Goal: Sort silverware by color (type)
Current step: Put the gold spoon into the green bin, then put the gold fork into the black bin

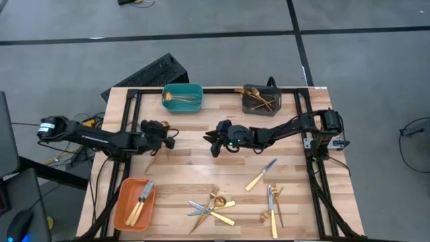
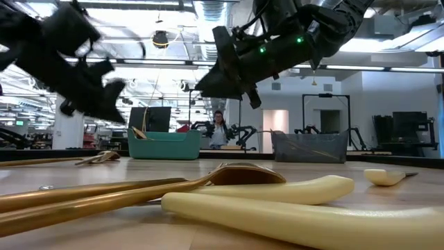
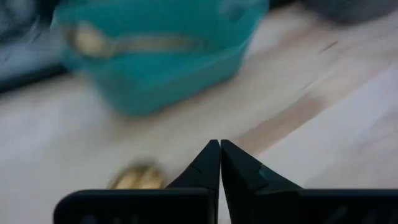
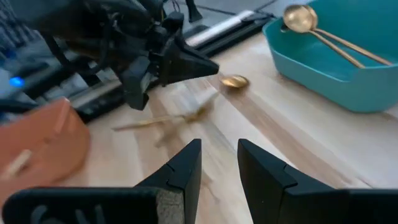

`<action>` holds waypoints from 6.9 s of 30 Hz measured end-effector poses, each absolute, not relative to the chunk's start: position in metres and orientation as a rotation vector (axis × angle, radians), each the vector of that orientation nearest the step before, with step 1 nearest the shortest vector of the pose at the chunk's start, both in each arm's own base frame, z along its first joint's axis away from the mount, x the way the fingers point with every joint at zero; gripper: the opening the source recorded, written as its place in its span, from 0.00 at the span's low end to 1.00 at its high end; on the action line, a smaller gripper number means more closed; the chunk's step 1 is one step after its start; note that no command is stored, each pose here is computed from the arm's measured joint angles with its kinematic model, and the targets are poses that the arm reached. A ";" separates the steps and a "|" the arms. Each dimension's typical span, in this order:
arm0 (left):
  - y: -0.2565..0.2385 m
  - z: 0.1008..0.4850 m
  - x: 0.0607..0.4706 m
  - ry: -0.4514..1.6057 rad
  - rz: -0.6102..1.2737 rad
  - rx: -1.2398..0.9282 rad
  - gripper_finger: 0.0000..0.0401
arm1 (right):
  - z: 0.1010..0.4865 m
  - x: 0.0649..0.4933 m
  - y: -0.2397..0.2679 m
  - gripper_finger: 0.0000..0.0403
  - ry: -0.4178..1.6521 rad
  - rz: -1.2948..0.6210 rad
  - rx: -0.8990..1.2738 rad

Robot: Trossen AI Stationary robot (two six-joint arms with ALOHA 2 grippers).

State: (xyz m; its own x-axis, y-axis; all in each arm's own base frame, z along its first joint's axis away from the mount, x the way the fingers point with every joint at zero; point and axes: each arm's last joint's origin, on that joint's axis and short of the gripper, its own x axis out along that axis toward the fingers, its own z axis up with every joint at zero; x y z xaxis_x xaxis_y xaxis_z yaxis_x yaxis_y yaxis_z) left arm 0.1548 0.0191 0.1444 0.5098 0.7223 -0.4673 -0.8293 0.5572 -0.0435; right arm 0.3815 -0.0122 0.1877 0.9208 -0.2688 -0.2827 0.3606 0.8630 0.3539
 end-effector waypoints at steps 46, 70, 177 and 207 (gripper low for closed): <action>0.034 0.100 0.146 0.651 1.221 -0.485 0.36 | 0.182 0.379 -0.004 0.33 0.290 -0.354 0.399; 0.024 0.127 0.160 0.512 1.002 -0.441 0.01 | 0.175 0.376 -0.009 0.33 0.376 -0.372 0.335; -0.005 0.164 0.153 0.104 0.789 0.043 0.24 | 0.220 0.504 -0.215 0.35 0.820 -0.414 0.027; -0.012 0.145 0.123 0.811 0.710 -0.501 0.31 | 0.327 0.452 -0.135 0.53 0.838 -0.176 0.082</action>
State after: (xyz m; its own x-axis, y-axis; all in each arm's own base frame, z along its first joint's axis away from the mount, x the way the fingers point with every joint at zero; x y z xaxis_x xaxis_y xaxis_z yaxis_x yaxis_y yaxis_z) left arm 0.1229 -0.0115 0.1451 0.4843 0.3741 -0.7909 -0.7345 0.6649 -0.1352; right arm 0.4520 -0.1346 0.3272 0.6553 -0.1230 -0.7453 0.1879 0.9822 0.0032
